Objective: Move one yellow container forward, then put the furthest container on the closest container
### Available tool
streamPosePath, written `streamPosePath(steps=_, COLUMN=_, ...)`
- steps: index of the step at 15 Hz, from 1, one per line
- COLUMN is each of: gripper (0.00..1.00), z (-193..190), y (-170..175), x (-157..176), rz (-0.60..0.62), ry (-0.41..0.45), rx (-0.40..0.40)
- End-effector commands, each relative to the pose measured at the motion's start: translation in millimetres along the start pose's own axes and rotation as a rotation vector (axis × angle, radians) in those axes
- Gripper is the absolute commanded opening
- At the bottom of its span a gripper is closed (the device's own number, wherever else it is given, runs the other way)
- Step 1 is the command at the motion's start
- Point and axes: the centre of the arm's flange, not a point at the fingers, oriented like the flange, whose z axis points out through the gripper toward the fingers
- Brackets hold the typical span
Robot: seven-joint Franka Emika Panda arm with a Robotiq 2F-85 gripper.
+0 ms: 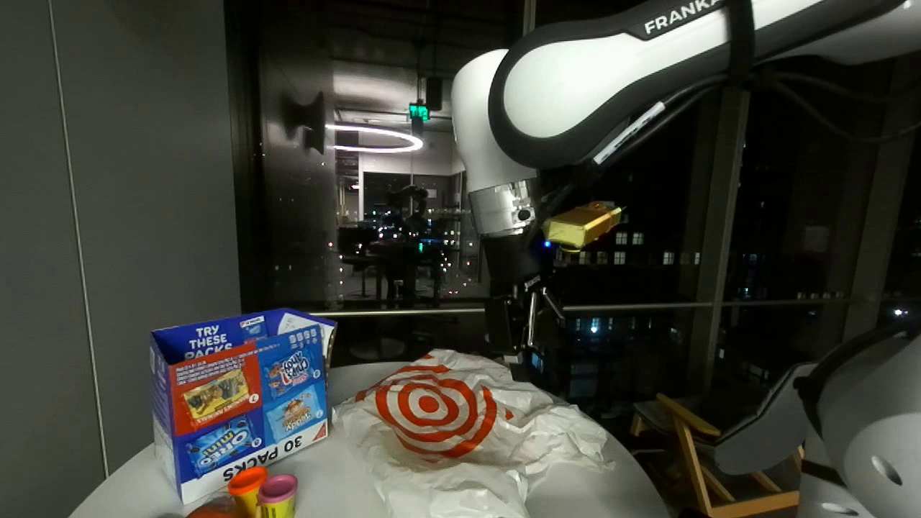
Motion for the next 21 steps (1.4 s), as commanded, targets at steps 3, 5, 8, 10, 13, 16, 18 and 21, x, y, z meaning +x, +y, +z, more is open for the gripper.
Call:
streamPosePath(steps=3, gripper=1.00, z=0, y=0, x=0, rz=0.000, ry=0.000, rx=0.000)
streamPosePath(steps=5, gripper=1.00, z=-1, y=-8, x=17, rz=-0.040, ry=0.007, rx=-0.002)
streamPosePath(steps=8, gripper=1.00, z=0, y=-32, x=39, rz=-0.132, ry=0.021, rx=-0.014)
streamPosePath(steps=10, gripper=1.00, z=-1, y=-50, x=58, rz=-0.212, ry=0.029, rx=-0.026)
streamPosePath(steps=13, gripper=1.00, z=-3, y=-74, x=86, rz=-0.316, ry=0.057, rx=-0.063)
streamPosePath(steps=16, gripper=1.00, z=-4, y=-90, x=118, rz=-0.428, ry=0.089, rx=-0.112)
streamPosePath(steps=18, gripper=1.00, z=-3, y=-97, x=139, rz=-0.485, ry=0.118, rx=-0.160)
streamPosePath(steps=21, gripper=1.00, z=5, y=-108, x=170, rz=-0.565, ry=0.164, rx=-0.156)
